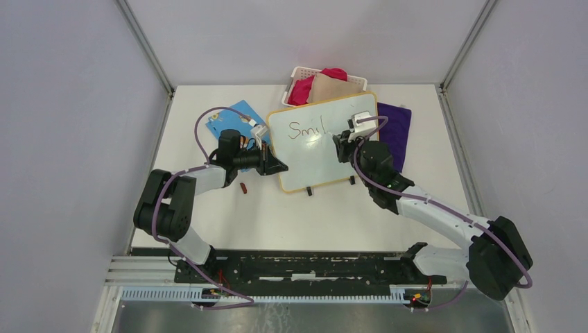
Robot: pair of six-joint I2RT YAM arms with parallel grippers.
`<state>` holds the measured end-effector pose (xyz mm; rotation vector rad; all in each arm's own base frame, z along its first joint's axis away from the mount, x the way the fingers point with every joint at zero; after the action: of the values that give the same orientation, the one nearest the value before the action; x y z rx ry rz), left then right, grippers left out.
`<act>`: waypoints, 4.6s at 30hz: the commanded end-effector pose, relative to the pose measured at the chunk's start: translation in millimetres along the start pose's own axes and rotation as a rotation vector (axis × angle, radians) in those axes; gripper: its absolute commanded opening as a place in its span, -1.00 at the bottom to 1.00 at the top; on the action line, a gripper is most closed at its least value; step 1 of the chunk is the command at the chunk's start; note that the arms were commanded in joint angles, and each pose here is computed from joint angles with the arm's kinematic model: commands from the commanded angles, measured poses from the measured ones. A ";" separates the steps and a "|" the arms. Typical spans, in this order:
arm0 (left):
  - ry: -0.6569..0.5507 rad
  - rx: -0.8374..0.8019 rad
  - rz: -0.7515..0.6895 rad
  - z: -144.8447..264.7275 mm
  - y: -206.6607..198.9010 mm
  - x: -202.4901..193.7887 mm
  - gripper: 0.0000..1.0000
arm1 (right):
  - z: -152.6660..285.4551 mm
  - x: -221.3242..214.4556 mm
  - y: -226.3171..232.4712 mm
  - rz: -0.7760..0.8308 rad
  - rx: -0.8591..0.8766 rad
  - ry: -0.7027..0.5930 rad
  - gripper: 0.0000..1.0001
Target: Write a sentence on the whiteboard
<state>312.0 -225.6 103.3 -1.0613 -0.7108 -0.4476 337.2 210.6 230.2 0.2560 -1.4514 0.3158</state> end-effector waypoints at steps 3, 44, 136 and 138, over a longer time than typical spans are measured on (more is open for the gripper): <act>0.033 0.061 -0.044 -2.6 8.6 -7.4 -0.97 | -6.3 39.1 -2.2 -0.015 -0.017 -0.092 -1.00; 0.042 0.064 -0.043 -3.1 9.9 -9.8 -0.96 | -24.5 41.8 -15.2 -0.021 -0.048 -0.078 -1.00; 0.059 0.085 -0.056 -4.1 11.6 -12.7 -0.96 | -25.8 53.3 23.3 0.001 -0.008 -0.118 -1.00; 0.060 0.085 -0.057 -4.2 11.7 -12.7 -0.96 | -27.1 51.2 22.4 0.002 -0.009 -0.114 -1.00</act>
<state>313.4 -228.0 104.6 -1.0449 -0.7119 -0.4553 348.2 245.0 243.8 0.2536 -1.4714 0.3553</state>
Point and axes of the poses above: each gripper's point midway between its finger pads, its own z axis back along the fingers, its own y axis along the line the jaws close on, x = y × z, the point moved 1 cm from there along z, back along the fingers, and after that the axes turned 6 degrees about z, right-handed, at the moved point
